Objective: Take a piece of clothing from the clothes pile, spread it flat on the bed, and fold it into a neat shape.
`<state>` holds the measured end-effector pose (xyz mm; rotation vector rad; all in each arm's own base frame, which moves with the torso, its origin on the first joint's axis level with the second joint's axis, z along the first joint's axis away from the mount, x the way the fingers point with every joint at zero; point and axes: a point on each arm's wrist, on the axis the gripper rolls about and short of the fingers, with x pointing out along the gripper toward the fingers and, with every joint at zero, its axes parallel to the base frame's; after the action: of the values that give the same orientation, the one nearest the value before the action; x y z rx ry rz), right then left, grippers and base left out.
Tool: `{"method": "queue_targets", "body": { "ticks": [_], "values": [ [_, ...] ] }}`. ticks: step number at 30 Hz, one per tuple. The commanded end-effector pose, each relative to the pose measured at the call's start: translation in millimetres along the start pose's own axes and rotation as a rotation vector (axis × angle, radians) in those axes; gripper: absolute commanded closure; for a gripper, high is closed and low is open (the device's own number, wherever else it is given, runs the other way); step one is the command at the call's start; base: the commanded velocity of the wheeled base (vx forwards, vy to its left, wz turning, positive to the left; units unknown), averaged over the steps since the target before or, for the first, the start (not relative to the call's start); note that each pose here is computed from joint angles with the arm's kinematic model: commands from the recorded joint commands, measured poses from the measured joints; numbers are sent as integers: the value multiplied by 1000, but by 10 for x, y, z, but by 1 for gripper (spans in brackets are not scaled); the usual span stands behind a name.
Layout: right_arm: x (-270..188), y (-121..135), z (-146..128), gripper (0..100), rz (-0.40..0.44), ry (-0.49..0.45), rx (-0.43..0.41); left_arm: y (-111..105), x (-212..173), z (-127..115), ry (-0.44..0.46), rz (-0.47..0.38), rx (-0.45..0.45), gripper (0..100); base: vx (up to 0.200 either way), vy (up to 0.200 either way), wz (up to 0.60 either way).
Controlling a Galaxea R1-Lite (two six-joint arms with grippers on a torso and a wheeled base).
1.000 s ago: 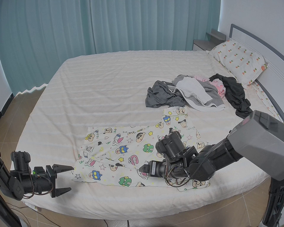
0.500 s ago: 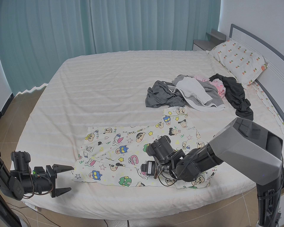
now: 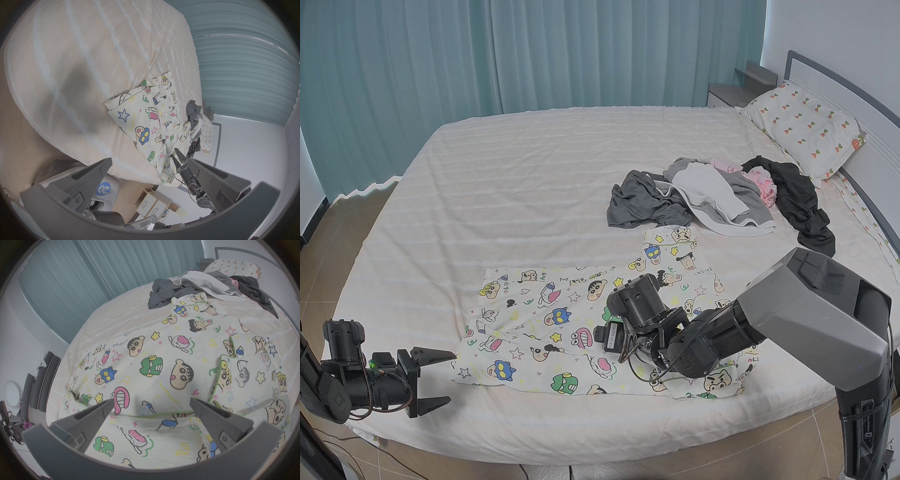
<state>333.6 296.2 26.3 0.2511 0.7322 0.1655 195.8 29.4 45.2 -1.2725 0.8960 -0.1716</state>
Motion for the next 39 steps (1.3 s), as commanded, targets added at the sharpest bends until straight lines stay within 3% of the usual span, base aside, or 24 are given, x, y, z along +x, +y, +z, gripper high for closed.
{"method": "queue_targets", "body": {
  "ticks": [1, 6, 7, 13, 17, 28, 39],
  "values": [
    [-42, -5, 50, 0, 9, -16, 24, 3, 1, 1, 1, 1, -2, 0, 0, 0, 0],
    [-253, -15, 192, 0, 38, -27, 85, 2, 1, 1, 0, 0, -1, 0, 0, 0, 0],
    [-522, -119, 285, 0, 91, 8, 118, 3, 1, 1, 1, 1, -2, 0, 0, 0, 0],
    [-1003, -492, 45, 0, 76, 124, 229, 3, 1, 1, 1, 1, -1, 0, 0, 0, 0],
    [-1263, -706, -106, 0, 63, 134, 290, 3, 1, 1, 1, 1, -2, 0, 0, 0, 0],
    [-1370, -1158, -613, 0, 6, 153, 288, 9, -6, -13, 2, 3, -4, 0, 0, 0, 0],
    [-1173, -1261, -681, 0, -83, 71, 287, 10, -7, -15, 2, 3, -4, 0, 0, 0, 0]
  ]
}}
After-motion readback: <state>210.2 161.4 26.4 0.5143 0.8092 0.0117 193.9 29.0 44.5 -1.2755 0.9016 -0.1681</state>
